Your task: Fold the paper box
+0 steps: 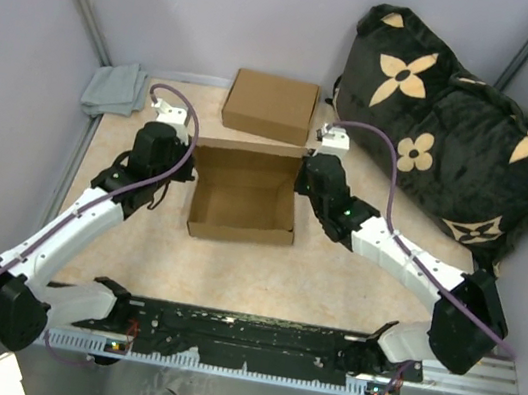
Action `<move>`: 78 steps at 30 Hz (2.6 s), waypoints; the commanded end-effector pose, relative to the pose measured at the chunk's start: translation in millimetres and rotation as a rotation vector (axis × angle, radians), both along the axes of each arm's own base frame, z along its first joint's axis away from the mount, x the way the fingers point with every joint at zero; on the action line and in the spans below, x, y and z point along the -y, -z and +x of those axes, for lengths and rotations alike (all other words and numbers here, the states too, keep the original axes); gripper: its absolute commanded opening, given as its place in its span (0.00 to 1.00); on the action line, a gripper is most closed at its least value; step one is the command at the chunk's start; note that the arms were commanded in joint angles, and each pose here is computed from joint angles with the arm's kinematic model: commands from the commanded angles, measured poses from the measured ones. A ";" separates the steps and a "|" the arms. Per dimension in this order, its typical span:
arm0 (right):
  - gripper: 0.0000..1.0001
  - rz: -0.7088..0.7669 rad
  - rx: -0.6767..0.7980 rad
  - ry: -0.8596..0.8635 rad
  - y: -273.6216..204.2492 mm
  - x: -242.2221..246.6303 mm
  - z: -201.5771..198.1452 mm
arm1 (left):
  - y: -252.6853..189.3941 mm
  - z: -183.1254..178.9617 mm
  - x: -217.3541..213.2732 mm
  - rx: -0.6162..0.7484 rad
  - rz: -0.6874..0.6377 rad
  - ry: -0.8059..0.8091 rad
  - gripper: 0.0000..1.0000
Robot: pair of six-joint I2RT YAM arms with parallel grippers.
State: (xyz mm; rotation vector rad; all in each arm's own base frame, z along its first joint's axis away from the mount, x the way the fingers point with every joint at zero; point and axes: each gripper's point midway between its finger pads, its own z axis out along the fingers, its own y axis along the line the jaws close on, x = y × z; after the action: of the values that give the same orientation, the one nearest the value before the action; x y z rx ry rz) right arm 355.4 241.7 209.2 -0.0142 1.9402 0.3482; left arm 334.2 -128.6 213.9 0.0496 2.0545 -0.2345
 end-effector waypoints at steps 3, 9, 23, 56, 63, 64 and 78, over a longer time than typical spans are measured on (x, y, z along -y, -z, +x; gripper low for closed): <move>0.01 0.070 0.026 -0.029 -14.1 -14.2 -8.1 | -2.0 -9.5 12.9 -0.002 -0.069 0.050 0.05; 0.01 0.053 0.065 -0.024 -37.4 -14.4 -3.0 | -6.3 -11.6 13.4 0.007 -0.076 0.056 0.05; 0.01 0.113 0.005 -0.043 -45.4 -24.1 -8.7 | -33.2 -14.4 15.3 0.032 -0.089 0.074 0.04; 0.02 0.051 -0.080 -0.034 16.3 -12.9 -34.8 | -4.2 -35.9 13.2 -0.032 -0.114 0.087 0.06; 0.07 0.034 -0.146 -0.028 53.2 7.5 -70.8 | 23.1 -75.4 10.6 -0.152 -0.186 0.084 0.31; 0.10 0.038 -0.153 -0.029 56.2 11.5 -76.8 | 23.3 -82.6 10.7 -0.160 -0.212 0.083 0.35; 0.53 0.126 -0.198 -0.014 46.9 97.2 -167.2 | -16.5 -156.8 -10.3 -0.134 -0.457 0.017 0.50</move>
State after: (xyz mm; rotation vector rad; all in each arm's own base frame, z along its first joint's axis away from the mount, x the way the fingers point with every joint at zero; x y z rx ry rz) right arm 208.0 169.4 149.9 0.0220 2.1202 0.4858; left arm 193.0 -123.2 219.9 -0.1507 2.1068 -0.6744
